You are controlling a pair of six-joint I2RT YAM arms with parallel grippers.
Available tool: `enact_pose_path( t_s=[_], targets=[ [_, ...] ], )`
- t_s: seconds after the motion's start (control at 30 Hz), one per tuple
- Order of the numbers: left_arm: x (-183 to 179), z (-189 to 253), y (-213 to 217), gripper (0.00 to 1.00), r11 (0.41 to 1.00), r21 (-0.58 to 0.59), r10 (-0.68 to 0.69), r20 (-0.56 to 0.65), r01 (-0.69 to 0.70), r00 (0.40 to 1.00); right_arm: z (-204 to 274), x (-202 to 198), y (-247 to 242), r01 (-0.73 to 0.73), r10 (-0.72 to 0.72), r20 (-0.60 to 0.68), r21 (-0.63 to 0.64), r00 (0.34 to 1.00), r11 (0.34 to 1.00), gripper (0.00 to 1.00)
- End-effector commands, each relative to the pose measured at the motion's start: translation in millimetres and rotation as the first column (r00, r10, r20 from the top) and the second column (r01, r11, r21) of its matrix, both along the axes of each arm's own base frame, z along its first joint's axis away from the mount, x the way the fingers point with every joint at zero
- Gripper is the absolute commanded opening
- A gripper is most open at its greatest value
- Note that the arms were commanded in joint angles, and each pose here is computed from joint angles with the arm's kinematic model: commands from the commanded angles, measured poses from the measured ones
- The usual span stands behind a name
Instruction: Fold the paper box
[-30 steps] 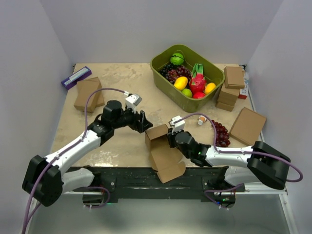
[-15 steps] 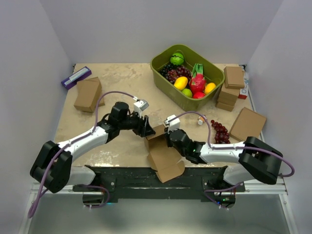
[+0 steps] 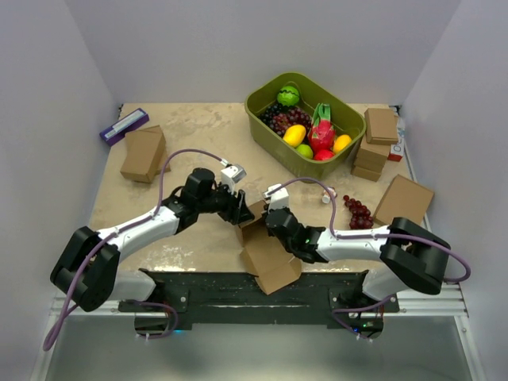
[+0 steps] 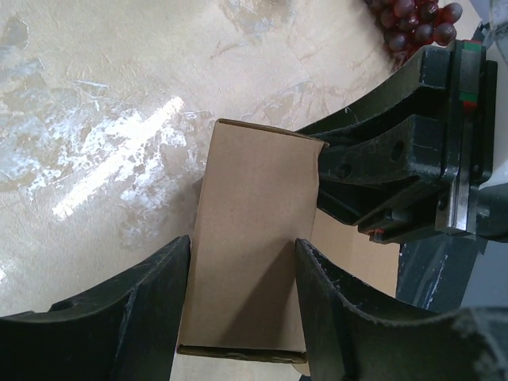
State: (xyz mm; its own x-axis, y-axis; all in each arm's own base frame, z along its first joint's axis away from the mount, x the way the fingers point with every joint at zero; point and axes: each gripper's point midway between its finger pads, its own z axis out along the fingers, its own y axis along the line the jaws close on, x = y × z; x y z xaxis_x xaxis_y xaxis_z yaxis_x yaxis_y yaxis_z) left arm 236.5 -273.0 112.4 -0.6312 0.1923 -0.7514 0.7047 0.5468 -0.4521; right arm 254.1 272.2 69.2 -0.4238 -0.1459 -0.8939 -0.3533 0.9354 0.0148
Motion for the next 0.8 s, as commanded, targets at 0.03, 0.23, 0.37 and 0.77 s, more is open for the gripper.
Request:
enact_pose_path(
  t_s=[0.03, 0.23, 0.37, 0.77],
  targets=[
    [-21, 5, -15, 0.57, 0.995, -0.027, -0.101, -0.021, 0.1, 0.995, -3, 12, -22, 0.147, -0.146, 0.017, -0.065, 0.989, 0.987, 0.04],
    [-24, 6, -17, 0.57, 0.993, -0.039, -0.113, -0.022, 0.112, 0.993, -5, 16, -23, 0.179, -0.178, 0.023, -0.086, 0.984, 0.98, 0.04],
    [-19, 7, -15, 0.6, 0.995, -0.026, -0.093, -0.011, 0.092, 0.996, -5, 13, -14, 0.141, -0.141, 0.003, -0.058, 0.99, 0.988, 0.11],
    [9, 25, 8, 0.76, 0.998, 0.01, 0.055, 0.082, -0.056, 0.995, 34, -13, -16, 0.033, -0.03, -0.027, 0.099, 0.999, 0.995, 0.62]
  ],
)
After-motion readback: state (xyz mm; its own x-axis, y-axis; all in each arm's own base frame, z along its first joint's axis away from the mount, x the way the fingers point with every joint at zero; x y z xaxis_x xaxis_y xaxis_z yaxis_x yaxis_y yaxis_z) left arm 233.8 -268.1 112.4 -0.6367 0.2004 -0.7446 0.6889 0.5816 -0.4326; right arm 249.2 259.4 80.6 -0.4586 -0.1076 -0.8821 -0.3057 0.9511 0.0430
